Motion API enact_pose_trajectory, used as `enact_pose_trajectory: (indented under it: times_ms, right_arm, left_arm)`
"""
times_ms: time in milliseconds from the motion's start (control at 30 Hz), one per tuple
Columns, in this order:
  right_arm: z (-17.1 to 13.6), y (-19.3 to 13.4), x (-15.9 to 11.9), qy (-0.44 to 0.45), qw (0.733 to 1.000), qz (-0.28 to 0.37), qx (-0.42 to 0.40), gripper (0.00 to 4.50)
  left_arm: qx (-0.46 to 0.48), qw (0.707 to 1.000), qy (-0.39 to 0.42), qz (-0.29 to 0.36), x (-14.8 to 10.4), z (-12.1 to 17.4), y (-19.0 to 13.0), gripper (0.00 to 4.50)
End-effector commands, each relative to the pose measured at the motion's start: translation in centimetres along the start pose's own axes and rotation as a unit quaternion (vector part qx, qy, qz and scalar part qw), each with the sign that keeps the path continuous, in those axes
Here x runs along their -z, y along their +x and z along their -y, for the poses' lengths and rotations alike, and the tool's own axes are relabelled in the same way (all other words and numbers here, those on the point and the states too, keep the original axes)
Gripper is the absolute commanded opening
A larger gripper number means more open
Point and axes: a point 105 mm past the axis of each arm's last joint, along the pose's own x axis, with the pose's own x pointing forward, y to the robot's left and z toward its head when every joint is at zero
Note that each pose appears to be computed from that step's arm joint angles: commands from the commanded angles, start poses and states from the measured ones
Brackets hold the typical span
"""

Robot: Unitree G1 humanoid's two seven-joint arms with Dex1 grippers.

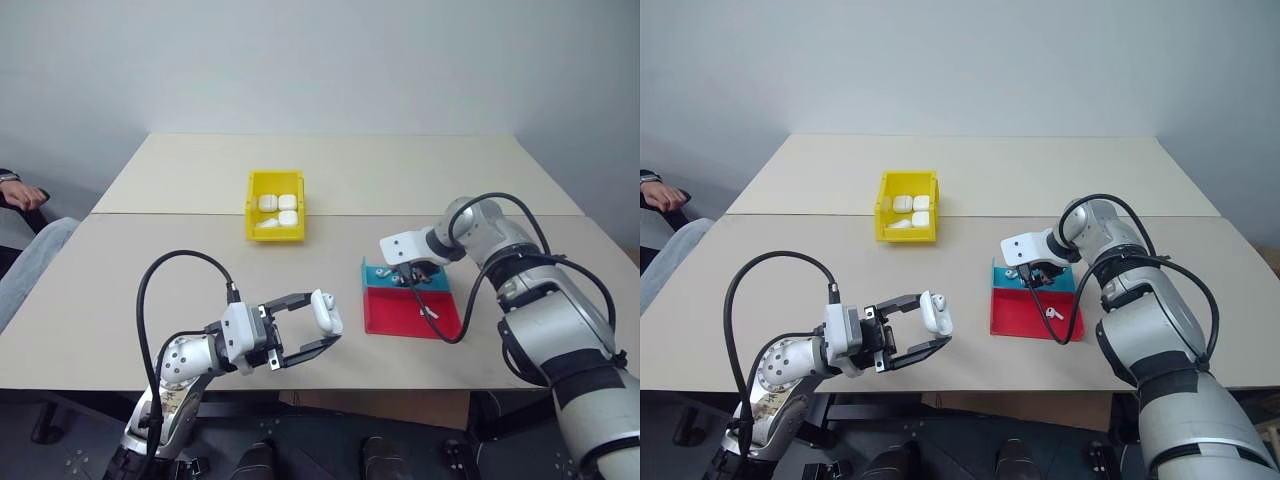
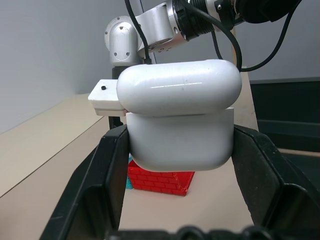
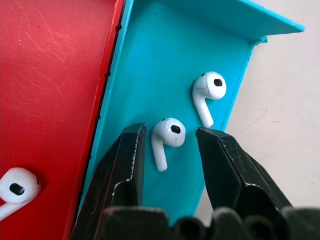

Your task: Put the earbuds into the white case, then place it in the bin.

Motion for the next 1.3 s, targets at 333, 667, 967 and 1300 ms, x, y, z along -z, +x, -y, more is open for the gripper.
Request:
enact_pose_trajectory:
  times_ms: [333,667,967,1300]
  right_arm:
    - [0.8,-0.7,-0.3,-0.013,1.0,0.0,0.02,1.61]
    - [0.5,-0.6,-0.1,-0.022,1.0,-0.007,0.013,1.43]
    - [0.4,-0.5,0.0,-0.024,1.0,-0.008,0.013,0.74]
    - [3.0,-5.4,-2.2,0.008,0.99,0.086,0.113,0.74]
  left_arm:
    - [0.003,1.0,0.023,0.016,-1.2,0.1,0.2,2.8]
    - [0.002,1.0,0.025,0.016,-1.2,0.1,0.2,2.8]
    - [0.003,1.0,0.025,0.015,-1.2,0.0,0.2,2.8]
    - [-0.004,0.999,0.026,0.045,-2.4,-0.5,0.7,2.8]
